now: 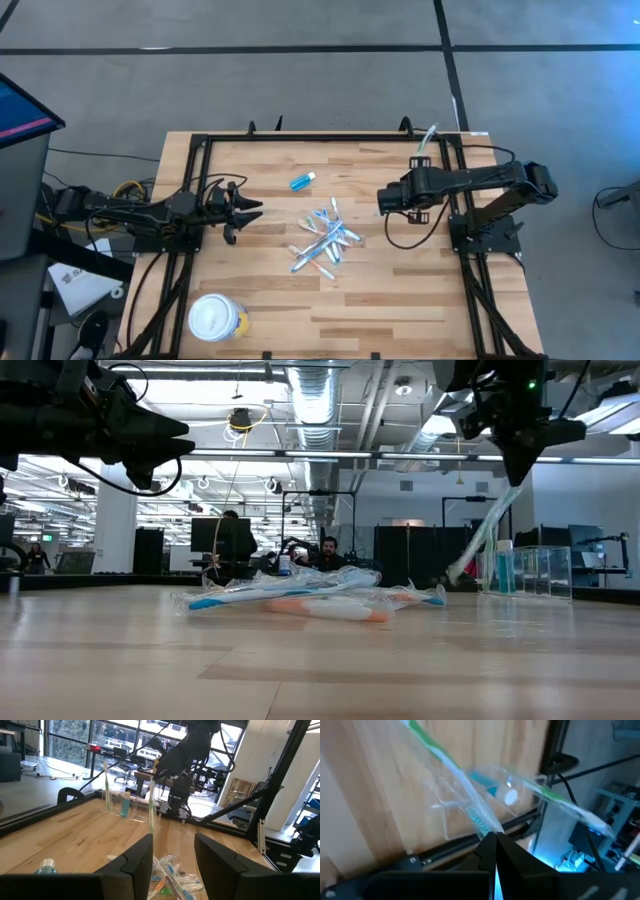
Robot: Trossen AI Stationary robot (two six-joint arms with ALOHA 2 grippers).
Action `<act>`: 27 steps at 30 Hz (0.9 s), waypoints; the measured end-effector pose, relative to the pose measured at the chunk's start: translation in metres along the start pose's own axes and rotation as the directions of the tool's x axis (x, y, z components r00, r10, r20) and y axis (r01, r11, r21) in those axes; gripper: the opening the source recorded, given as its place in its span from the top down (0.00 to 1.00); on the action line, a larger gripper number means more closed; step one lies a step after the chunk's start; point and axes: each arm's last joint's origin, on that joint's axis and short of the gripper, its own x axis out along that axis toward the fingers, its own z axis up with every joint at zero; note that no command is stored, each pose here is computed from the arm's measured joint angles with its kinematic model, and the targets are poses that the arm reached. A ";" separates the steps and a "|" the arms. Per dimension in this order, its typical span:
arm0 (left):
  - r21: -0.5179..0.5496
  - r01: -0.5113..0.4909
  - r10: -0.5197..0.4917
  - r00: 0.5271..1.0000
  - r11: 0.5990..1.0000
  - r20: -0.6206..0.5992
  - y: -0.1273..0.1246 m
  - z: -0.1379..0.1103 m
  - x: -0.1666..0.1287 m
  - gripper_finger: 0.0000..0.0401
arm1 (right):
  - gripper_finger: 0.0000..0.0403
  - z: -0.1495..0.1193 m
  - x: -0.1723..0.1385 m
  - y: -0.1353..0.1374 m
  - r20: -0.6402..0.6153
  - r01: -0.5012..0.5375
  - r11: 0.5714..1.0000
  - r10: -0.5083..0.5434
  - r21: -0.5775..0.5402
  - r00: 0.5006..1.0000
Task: Pick & Place toothbrushing station
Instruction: Put the green toothbrush into the transparent organizer
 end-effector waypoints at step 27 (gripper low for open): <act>0.001 -0.001 0.001 1.000 1.000 -0.006 0.000 -0.001 0.000 0.65 | 1.00 -0.046 0.002 -0.053 0.040 -0.021 0.980 0.014 0.198 0.999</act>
